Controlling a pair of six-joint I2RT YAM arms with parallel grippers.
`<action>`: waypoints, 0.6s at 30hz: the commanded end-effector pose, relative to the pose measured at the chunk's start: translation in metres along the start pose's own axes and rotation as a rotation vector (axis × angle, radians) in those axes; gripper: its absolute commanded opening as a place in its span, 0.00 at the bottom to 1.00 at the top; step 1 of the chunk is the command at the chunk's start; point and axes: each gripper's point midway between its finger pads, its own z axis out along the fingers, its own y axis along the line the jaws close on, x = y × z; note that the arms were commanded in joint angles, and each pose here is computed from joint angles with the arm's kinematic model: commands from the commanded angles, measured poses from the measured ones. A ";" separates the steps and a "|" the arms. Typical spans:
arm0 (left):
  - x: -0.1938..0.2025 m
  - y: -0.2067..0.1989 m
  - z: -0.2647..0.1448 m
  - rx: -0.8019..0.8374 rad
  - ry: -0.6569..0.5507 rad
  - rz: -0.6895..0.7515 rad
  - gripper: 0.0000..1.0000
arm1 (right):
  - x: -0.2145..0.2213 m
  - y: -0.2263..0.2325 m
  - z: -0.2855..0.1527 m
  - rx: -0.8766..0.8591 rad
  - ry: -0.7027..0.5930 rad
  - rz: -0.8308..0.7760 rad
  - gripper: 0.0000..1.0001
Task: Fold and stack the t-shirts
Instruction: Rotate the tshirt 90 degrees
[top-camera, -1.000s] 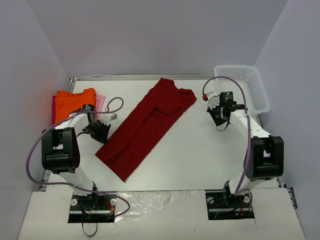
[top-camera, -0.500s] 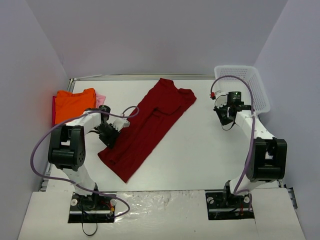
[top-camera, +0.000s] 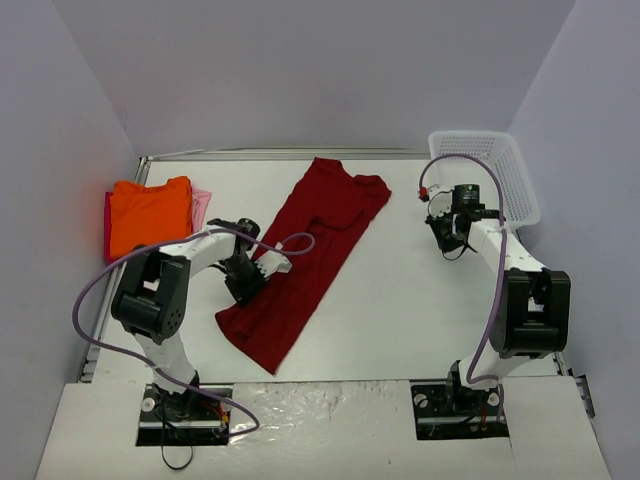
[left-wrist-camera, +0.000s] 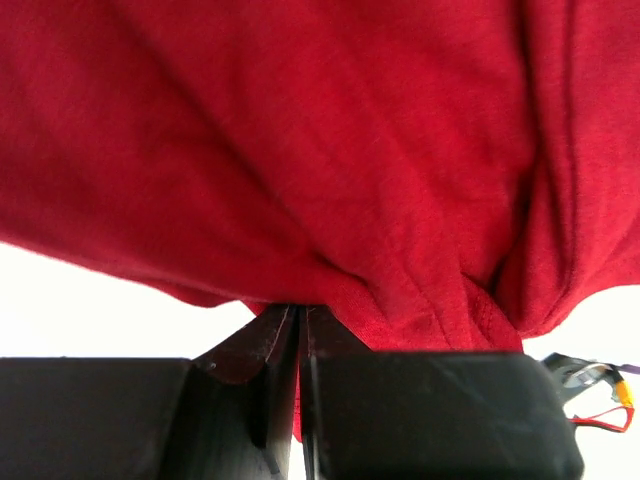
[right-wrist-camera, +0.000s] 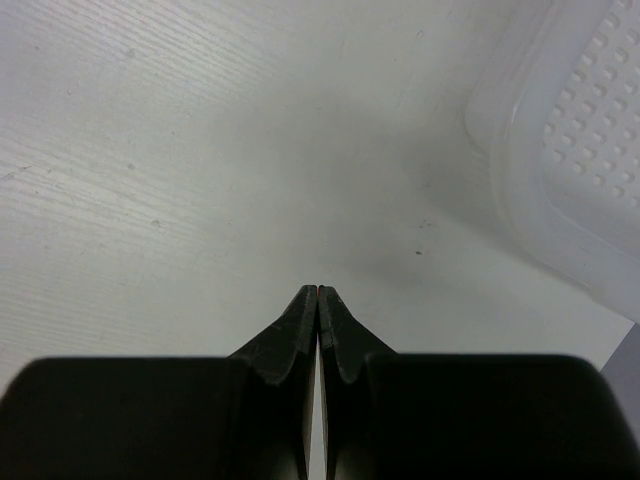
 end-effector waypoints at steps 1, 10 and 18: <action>-0.017 -0.022 0.013 0.086 0.000 0.025 0.02 | 0.003 0.001 0.001 -0.016 0.014 0.009 0.00; -0.068 -0.062 0.021 0.155 -0.019 0.142 0.02 | 0.007 0.001 0.006 -0.016 0.034 0.008 0.00; -0.113 -0.093 0.019 0.212 -0.094 0.182 0.02 | 0.011 0.001 0.010 -0.020 0.051 0.011 0.00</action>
